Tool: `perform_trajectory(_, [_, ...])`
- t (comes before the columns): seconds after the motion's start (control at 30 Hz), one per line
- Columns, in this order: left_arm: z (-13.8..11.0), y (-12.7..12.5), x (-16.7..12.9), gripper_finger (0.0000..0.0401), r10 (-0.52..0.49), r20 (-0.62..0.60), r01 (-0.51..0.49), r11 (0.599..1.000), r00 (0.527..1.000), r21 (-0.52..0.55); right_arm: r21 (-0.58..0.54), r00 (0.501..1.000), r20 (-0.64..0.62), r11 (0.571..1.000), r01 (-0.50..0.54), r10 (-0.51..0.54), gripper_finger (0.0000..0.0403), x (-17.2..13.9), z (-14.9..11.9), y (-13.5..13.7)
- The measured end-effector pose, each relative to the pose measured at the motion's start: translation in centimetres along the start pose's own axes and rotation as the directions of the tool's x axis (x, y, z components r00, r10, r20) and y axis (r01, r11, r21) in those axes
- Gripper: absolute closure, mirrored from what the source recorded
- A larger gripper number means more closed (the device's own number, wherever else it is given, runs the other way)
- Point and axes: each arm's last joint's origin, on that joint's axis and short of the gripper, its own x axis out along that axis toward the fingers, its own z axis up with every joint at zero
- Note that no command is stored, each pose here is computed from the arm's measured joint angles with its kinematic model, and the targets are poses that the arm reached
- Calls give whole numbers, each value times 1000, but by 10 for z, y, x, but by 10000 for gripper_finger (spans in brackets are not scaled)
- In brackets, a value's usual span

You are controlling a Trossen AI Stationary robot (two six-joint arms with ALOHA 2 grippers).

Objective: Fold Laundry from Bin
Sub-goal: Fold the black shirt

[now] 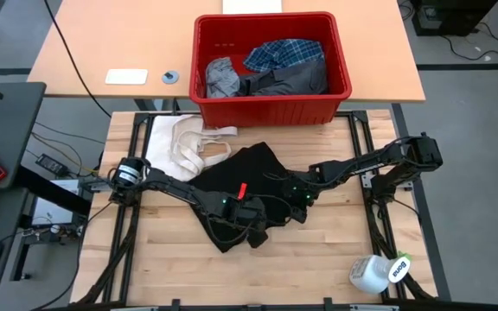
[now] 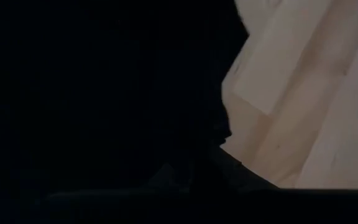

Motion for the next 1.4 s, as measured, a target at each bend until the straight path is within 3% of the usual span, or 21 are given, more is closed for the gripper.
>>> perform_trajectory(0.13, [1, -1, 0, 386, -11, 15, 11, 1000, 1000, 9, 51, 998, -54, 999, -14, 17, 100, -7, -5, -2])
perform_trajectory(0.2, [2, -5, -1, 386, -36, 42, 33, 998, 998, 62, 32, 999, -47, 999, 13, -12, 89, -15, -11, 2])
perform_trajectory(0.33, [5, -12, -2, 386, -87, 93, 75, 989, 992, 125, -84, 993, 80, 992, 89, -83, 88, -36, -23, 18])
perform_trajectory(0.5, [14, -3, 1, 386, -72, 101, 59, 990, 992, 125, -228, 953, 261, 949, 217, -155, 101, -49, -43, 40])
perform_trajectory(0.6, [19, 2, 2, 386, -62, 108, 50, 993, 992, 110, -286, 943, 291, 925, 250, -165, 109, -40, -54, 45])
perform_trajectory(0.73, [22, 5, 2, 386, -58, 111, 51, 996, 992, 71, -384, 925, 365, 889, 249, -101, 120, -18, -61, 55])
perform_trajectory(0.9, [23, 5, -2, 386, -59, 111, 55, 998, 992, 42, -399, 860, 480, 830, 389, -173, 139, 8, -59, 59])
perform_trajectory(0.97, [21, 6, -2, 386, -46, 92, 44, 999, 995, 25, -415, 858, 483, 818, 398, -173, 149, 19, -55, 59])
perform_trajectory(1.2, [17, 10, -3, 385, -6, 51, 7, 999, 999, -35, -434, 865, 465, 804, 407, -188, 184, 47, -50, 56])
perform_trajectory(1.4, [17, 9, -3, 385, -7, 51, 10, 999, 999, -45, -395, 871, 435, 822, 411, -227, 211, 58, -49, 50])
